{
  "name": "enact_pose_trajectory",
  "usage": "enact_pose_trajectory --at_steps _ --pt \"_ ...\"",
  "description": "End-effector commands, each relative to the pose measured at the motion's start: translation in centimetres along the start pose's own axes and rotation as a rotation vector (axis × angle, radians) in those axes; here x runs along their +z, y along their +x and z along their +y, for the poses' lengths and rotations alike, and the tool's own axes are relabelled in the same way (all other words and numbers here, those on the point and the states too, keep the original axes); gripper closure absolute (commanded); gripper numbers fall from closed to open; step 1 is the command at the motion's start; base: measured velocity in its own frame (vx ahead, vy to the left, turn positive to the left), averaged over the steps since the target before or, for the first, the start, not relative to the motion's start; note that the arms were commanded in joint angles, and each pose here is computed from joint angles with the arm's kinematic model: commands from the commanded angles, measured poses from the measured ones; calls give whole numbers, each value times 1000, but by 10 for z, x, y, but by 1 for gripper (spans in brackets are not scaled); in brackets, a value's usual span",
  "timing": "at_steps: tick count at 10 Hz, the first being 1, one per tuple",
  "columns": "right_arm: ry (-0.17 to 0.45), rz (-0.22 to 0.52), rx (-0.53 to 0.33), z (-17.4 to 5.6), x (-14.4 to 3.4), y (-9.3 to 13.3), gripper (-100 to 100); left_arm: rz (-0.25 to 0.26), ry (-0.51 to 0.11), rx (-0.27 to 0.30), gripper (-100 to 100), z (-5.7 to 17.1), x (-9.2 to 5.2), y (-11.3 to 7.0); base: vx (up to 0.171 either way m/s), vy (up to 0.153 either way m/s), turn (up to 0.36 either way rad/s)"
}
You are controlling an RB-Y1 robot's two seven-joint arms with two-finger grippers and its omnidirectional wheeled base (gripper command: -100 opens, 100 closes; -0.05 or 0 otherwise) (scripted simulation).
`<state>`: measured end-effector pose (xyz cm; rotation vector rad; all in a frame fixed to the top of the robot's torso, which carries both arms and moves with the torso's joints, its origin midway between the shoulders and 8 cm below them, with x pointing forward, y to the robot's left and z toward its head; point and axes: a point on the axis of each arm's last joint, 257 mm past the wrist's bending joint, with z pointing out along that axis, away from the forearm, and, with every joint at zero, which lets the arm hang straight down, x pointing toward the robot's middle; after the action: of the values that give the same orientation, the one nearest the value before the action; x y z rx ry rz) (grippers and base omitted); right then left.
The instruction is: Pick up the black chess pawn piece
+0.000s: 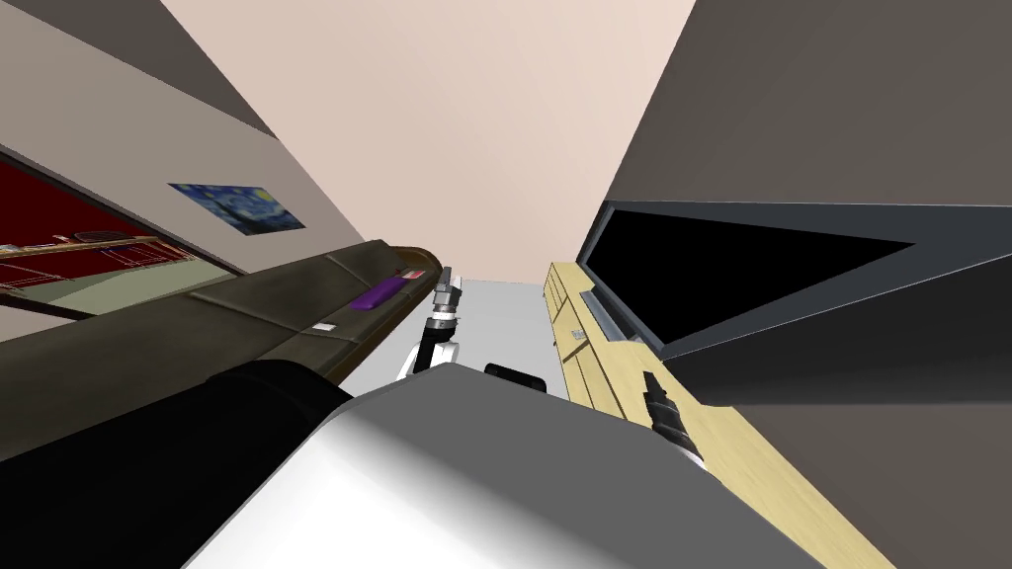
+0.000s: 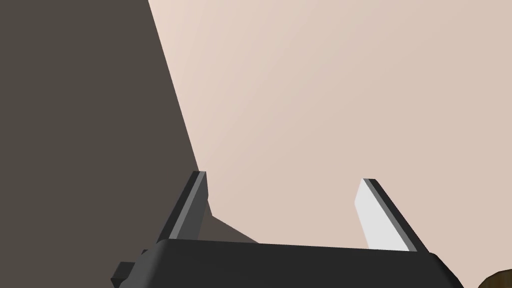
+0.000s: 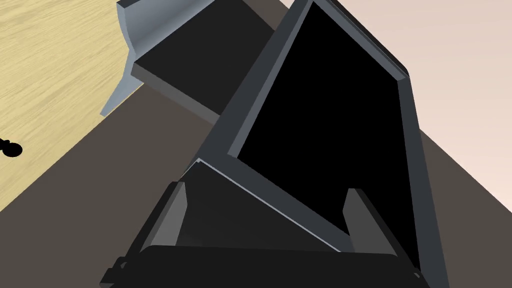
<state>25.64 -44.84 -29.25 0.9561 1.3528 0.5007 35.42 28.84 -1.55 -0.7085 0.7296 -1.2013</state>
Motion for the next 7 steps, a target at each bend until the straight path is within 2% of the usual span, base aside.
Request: enact_pose_trajectory --at_steps 1,2,3,4,7 --pt "65 15 -33 -26 -12 1 -100 0 0 0 0 0 0 0 29 41 72" --pt "65 15 -33 -26 -12 1 -100 0 0 0 0 0 0 0 9 18 -25" --pt "125 32 -79 -52 -25 -1 -100 0 0 0 0 0 0 0 12 21 140" --pt "136 35 -79 -57 -27 0 -100 0 0 0 0 0 0 0 14 16 86" --pt "254 76 -167 -107 -58 -3 -100 0 0 0 0 0 0 0 27 17 118"
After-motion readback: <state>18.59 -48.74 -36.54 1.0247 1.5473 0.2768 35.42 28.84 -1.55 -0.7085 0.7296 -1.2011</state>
